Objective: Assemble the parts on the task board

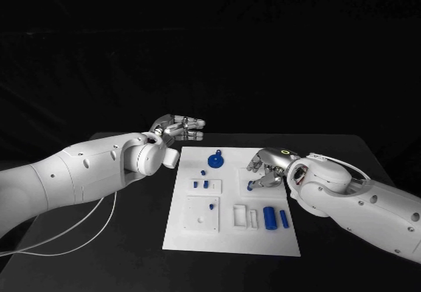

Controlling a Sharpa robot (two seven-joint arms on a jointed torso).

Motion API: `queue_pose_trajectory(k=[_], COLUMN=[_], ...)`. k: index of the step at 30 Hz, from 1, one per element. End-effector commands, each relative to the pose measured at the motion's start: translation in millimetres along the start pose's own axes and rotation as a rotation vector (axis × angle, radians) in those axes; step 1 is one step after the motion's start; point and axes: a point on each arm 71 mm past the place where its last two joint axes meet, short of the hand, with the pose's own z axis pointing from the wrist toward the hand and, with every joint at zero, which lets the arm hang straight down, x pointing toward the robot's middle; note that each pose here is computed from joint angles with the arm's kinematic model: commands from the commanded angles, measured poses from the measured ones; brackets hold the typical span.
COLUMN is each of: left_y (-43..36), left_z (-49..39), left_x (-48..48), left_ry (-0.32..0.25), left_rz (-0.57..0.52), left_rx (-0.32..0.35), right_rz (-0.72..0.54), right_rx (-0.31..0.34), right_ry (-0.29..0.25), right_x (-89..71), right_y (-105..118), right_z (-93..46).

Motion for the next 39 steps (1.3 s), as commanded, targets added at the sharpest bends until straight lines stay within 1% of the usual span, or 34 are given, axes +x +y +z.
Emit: queue_pose_trajectory(k=[1,8,16,26,29,32,39], left_y=[-2.4,-2.4,-2.5,-2.3,-2.2,-2.1,-2.0], left_z=[0.5,0.2,0.1,0.7,0.9,1.0,1.2], left_x=[2.0,-0.1,-0.7,-2.3,-2.8,-3.0,-2.5], left_ry=[0.015,0.006,0.004,0.001,-0.001,-0.001,0.003], left_rz=[-0.008,-0.006,-0.005,-0.004,-0.004,-0.004,-0.004], left_rx=[0.006,0.008,0.009,0.009,0.009,0.008,0.006], right_rz=[-0.023,-0.025,-0.033,-0.022,-0.017,-0.014,-0.010], right_rx=[0.013,0.010,0.009,-0.003,-0.004,-0.006,-0.007], right_ry=[0.059,0.070,0.069,0.015,-0.014,-0.032,-0.055], right_x=[10.4,22.4,29.5,29.7,28.1,27.2,26.8], right_y=[-2.5,-0.9,0.3,2.0,1.9,2.0,3.6], right_z=[1.8,4.3,5.7,5.7,5.3,4.9,4.6])
